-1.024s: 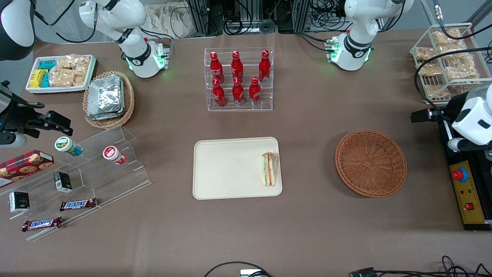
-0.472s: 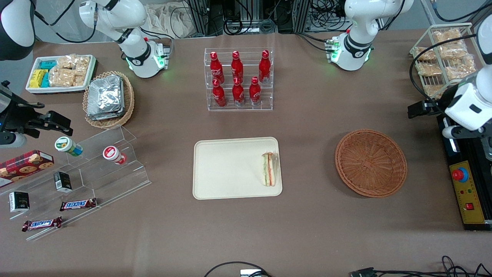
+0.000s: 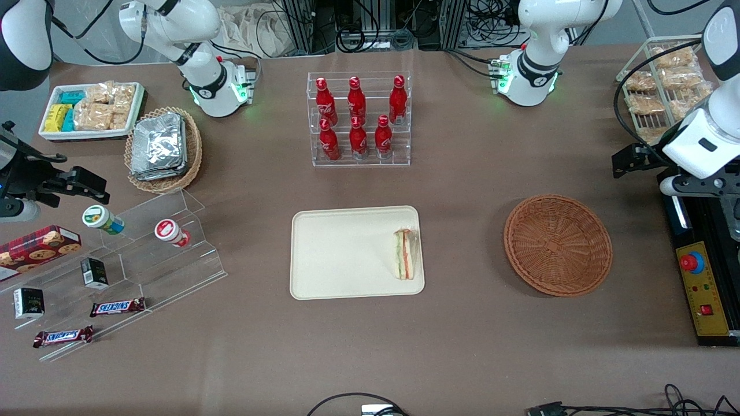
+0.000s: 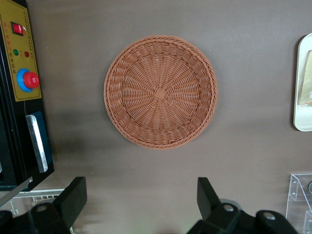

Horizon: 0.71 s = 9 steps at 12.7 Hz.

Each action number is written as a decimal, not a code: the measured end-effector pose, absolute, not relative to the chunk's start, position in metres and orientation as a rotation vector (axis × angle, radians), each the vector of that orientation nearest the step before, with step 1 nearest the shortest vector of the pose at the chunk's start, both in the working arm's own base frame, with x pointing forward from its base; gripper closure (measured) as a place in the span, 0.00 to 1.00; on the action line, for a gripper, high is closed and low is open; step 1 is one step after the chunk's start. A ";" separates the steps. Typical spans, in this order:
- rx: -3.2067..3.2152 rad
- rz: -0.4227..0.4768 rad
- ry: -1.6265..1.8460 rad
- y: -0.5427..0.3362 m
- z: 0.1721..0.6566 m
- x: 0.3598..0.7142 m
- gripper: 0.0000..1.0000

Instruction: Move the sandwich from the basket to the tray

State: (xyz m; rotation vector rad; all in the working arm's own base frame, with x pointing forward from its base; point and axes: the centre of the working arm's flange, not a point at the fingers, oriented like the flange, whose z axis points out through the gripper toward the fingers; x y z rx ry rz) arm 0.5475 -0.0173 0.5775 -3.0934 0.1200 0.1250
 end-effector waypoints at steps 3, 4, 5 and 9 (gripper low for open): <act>-3.093 0.124 0.122 -0.017 0.578 0.548 0.00; -3.093 0.125 0.122 -0.017 0.577 0.547 0.00; -3.093 0.129 0.122 -0.017 0.577 0.547 0.00; -3.094 0.141 0.120 -0.016 0.573 0.548 0.00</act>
